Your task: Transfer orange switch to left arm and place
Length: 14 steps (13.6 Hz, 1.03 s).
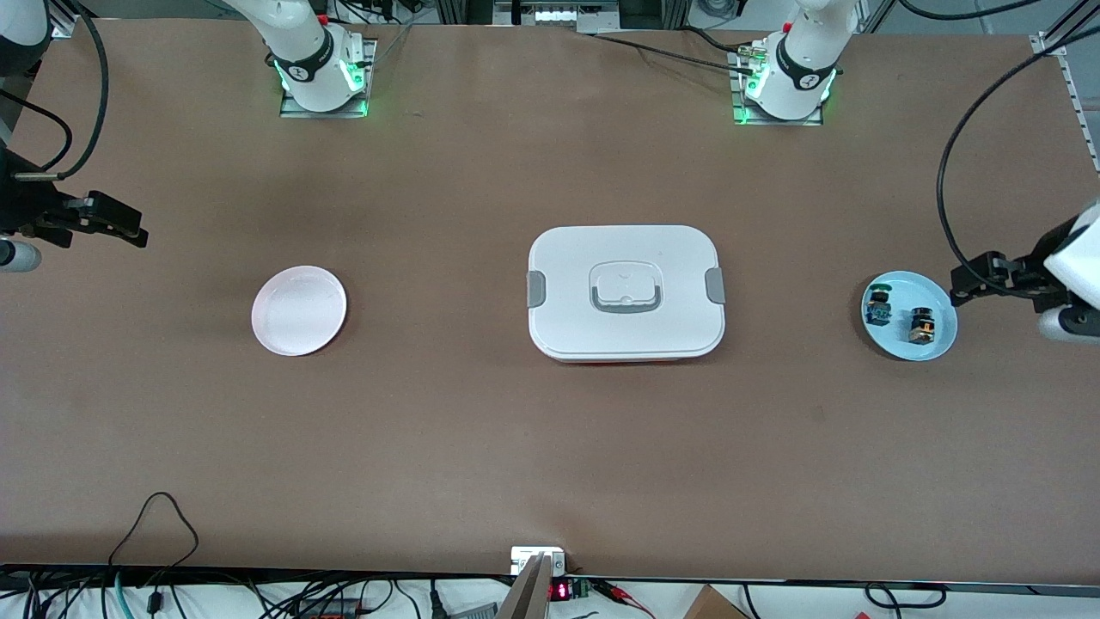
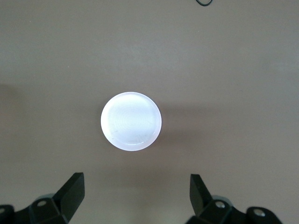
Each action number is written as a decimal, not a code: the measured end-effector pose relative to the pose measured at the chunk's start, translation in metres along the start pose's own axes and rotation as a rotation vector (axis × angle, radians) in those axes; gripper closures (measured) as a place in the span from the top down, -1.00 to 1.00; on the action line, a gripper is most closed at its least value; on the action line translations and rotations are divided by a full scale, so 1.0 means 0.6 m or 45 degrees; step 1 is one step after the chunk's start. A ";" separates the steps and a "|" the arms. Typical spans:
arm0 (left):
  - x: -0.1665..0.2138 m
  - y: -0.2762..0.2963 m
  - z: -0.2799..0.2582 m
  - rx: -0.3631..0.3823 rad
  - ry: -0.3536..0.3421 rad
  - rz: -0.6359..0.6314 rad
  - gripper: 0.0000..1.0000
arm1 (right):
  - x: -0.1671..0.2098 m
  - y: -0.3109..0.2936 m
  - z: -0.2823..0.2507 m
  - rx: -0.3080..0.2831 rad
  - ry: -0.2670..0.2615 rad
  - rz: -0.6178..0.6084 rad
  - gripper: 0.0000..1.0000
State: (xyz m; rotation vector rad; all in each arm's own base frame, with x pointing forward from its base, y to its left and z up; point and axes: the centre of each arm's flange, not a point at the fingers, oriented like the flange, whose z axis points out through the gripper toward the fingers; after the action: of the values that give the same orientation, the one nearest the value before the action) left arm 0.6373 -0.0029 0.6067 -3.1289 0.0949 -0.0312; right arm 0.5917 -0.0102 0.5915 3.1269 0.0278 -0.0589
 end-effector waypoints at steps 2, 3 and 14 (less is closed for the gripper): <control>-0.029 -0.033 -0.041 -0.071 0.007 -0.096 1.00 | 0.000 0.001 0.000 0.000 0.000 0.000 1.00; -0.045 -0.057 -0.058 -0.090 0.006 -0.120 1.00 | -0.001 0.001 -0.001 0.000 0.000 -0.001 1.00; -0.122 -0.090 0.027 -0.044 -0.096 -0.120 1.00 | -0.001 0.001 -0.002 0.000 0.001 -0.007 1.00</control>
State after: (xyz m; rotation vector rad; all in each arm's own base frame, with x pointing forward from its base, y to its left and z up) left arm 0.5677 0.0560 0.5896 -3.1617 -0.0534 0.0881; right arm 0.5911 -0.0108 0.5926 3.1270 0.0369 -0.0583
